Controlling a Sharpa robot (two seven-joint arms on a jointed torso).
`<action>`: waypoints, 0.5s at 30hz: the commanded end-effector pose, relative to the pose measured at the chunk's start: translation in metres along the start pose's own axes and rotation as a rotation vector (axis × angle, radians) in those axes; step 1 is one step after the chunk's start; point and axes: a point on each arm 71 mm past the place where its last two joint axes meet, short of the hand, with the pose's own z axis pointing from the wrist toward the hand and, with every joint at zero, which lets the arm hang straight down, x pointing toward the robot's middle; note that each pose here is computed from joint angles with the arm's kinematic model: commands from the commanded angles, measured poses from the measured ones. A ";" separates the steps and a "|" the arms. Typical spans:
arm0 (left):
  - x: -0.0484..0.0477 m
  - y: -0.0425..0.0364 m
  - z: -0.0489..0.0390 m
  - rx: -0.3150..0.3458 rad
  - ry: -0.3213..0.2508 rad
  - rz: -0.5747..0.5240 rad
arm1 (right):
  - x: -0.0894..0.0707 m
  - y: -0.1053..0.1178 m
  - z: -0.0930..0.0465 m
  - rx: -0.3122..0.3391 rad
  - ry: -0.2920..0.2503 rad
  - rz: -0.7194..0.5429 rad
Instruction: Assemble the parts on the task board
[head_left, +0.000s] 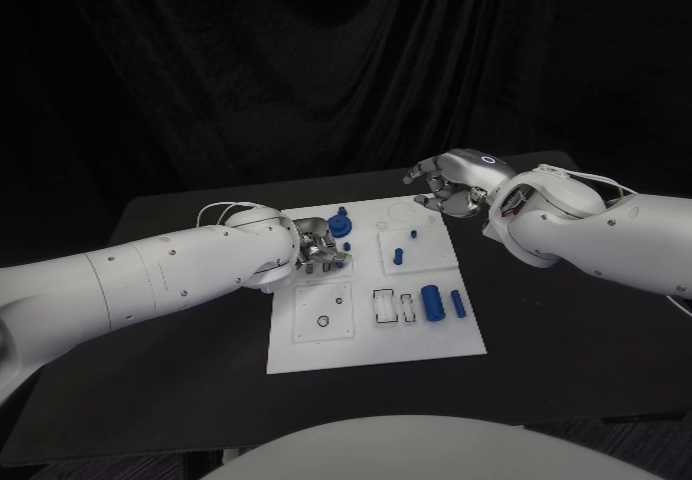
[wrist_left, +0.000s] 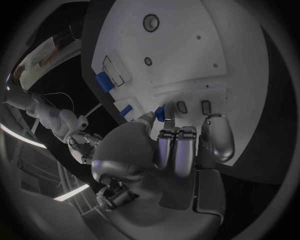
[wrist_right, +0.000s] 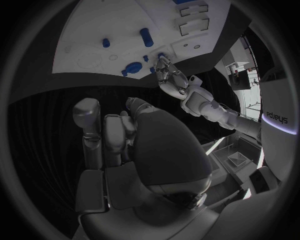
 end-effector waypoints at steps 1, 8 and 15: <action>0.0029 -0.0018 0.0006 0.018 0.023 0.005 | 0.002 -0.001 0.000 0.018 0.010 -0.001; 0.0025 -0.0011 0.0008 0.026 0.018 0.002 | 0.003 -0.001 0.000 0.019 0.015 0.000; 0.0020 -0.0010 -0.0013 0.050 -0.003 -0.009 | 0.003 -0.002 -0.001 0.022 0.019 0.000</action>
